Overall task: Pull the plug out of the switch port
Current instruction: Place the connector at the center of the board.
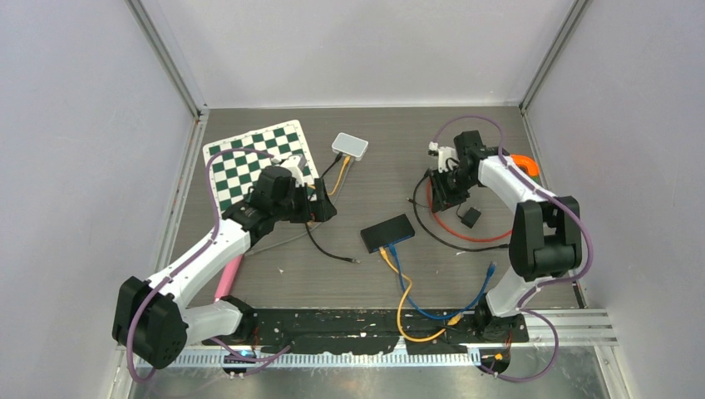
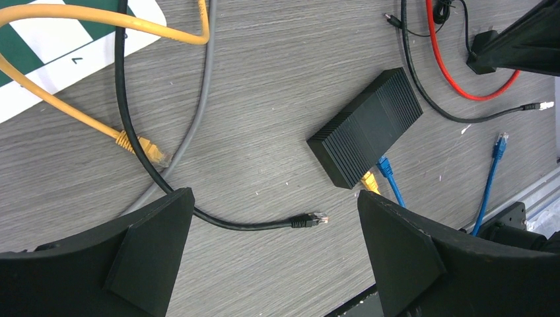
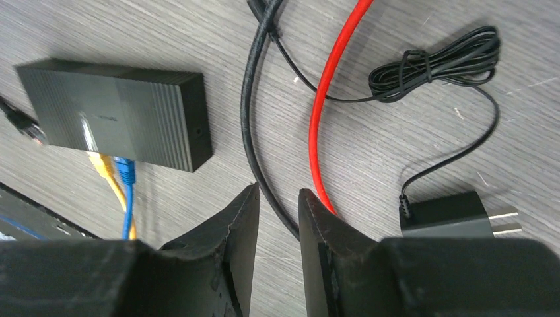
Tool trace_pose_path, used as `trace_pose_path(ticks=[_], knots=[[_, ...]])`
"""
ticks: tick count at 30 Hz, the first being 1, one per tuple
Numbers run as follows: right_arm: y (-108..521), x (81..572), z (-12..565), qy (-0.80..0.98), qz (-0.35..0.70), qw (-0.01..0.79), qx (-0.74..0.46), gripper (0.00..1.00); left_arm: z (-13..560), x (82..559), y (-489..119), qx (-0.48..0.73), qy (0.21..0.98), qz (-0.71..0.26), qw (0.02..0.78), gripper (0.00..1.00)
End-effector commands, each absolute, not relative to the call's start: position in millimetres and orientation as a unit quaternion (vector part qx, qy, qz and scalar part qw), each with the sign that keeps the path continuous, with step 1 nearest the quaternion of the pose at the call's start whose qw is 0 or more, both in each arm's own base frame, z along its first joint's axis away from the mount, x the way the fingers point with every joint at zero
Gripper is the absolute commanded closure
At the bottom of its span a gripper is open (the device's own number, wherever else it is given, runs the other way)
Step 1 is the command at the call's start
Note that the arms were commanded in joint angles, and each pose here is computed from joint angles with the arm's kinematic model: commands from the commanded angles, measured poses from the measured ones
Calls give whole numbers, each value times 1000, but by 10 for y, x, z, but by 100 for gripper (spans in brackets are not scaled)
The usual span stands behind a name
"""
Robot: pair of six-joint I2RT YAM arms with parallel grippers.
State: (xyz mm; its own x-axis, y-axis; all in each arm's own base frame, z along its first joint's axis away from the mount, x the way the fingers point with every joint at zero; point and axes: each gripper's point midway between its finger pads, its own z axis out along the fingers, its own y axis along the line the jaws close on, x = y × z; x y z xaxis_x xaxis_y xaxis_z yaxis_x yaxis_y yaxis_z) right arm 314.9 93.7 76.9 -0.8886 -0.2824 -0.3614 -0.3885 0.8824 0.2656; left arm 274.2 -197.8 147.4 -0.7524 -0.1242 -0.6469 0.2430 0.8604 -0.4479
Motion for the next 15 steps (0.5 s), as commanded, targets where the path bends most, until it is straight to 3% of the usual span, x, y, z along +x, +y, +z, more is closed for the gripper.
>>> trace_pose_path(ticks=[1, 5, 15], knots=[[1124, 3199, 1230, 930, 217, 267, -126, 65, 1634, 2824, -2042, 44, 885, -277, 370, 1], [1358, 3129, 1167, 920, 251, 279, -115, 62, 1611, 2816, -2074, 44, 886, -284, 363, 1], [1478, 3261, 655, 943, 167, 281, -69, 59, 1618, 2769, -2077, 43, 886, -291, 359, 2]])
